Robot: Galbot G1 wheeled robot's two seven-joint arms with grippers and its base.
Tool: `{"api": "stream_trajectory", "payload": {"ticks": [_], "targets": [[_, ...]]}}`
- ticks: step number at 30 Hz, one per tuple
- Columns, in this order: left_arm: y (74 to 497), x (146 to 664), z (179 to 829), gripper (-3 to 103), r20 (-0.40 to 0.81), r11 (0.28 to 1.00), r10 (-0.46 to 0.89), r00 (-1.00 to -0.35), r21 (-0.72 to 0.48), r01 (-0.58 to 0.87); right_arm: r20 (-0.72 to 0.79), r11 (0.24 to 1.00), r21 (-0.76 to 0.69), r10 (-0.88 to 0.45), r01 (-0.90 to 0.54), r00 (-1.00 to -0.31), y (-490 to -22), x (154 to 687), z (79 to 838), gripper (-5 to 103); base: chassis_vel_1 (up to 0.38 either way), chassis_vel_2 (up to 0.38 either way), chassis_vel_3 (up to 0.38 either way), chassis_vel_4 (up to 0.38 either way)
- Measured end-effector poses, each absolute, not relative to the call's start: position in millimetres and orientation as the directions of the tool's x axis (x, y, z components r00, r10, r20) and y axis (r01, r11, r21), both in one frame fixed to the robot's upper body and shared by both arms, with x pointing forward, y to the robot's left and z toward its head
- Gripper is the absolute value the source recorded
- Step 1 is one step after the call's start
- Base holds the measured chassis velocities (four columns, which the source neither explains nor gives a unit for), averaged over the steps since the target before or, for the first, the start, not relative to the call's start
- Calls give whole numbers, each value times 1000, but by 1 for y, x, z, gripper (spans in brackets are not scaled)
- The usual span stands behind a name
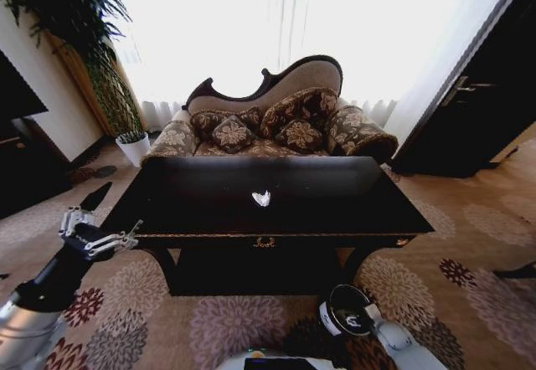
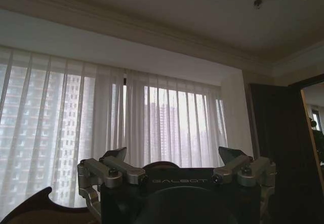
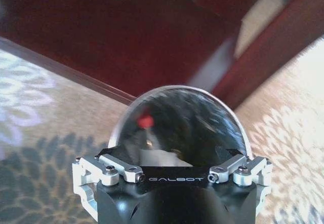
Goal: Move to the front of the table and place the trash on the table into the trash bin.
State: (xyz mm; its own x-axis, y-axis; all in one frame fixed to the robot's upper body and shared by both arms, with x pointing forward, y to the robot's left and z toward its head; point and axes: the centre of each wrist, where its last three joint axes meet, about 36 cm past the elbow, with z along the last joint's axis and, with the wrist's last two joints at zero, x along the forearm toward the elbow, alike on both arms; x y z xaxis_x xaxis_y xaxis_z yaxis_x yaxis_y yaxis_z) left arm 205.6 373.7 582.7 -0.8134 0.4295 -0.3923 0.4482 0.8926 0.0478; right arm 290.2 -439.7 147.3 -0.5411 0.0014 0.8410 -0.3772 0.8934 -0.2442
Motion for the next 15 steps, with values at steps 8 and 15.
{"api": "stream_trajectory", "payload": {"ticks": [8, 15], "targets": [[373, 207, 583, 100, -399, 890, 432, -809, 48, 453, 759, 812, -198, -228, -549, -610, -409, 277, 166, 100, 0, 0, 0, 0], [373, 209, 584, 100, -406, 887, 439, -802, 51, 460, 643, 724, -97, -478, -683, -599, -390, 270, 194, 100, 0, 0, 0, 0]]}}
